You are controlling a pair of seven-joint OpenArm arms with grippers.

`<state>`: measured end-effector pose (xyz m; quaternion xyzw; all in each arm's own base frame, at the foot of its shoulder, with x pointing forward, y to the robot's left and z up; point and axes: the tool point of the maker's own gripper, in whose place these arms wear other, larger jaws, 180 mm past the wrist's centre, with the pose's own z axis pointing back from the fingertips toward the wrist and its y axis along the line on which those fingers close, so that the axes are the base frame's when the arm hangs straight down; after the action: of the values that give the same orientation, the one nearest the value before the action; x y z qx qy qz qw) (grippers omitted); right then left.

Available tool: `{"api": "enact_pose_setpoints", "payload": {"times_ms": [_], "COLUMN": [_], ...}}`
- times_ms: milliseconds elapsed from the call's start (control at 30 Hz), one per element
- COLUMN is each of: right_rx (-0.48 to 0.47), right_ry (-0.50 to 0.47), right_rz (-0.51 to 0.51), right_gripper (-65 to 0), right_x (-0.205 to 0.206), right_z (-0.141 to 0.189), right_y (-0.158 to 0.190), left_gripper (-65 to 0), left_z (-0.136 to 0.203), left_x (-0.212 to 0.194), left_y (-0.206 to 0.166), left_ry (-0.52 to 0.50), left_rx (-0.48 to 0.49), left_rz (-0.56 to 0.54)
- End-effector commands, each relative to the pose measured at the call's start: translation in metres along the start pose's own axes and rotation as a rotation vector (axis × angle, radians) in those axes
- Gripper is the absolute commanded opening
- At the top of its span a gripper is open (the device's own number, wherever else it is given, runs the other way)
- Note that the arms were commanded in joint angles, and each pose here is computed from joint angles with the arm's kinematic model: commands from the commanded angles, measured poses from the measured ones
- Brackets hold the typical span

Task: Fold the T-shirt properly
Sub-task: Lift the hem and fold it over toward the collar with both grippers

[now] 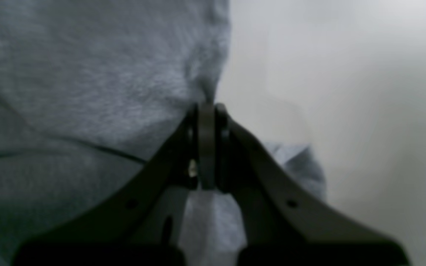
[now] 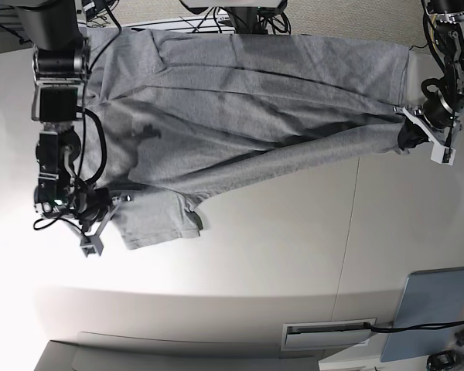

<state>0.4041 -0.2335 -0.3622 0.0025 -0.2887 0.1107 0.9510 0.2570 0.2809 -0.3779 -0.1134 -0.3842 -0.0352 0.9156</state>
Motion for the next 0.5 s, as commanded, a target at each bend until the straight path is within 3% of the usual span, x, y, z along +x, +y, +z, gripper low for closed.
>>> {"api": "enact_pose_setpoints", "payload": {"times_ms": [0,233,467], "right_rx": [-0.043,-0.141,-0.183], "right_ry": [-0.066,-0.095,-0.109], "right_rz": [0.028,0.131,0.133], "right_gripper": [-65.0,-65.0,-65.0], "right_x": [0.020,0.000,-0.037], "right_z": [0.016,0.051,0.082], "right_y": [-0.012,-0.015,-0.016], "left_gripper": [-65.0,-65.0,-65.0], "left_z": [0.005,0.006,0.009], "left_x": [0.018,0.019,0.023], "left_y": [0.005,0.003,-0.003], "left_ry": [-0.045,-0.052,-0.054], "left_rx": [0.008,0.003,-0.004], "left_rz": [-0.024,-0.021,-0.046]}}
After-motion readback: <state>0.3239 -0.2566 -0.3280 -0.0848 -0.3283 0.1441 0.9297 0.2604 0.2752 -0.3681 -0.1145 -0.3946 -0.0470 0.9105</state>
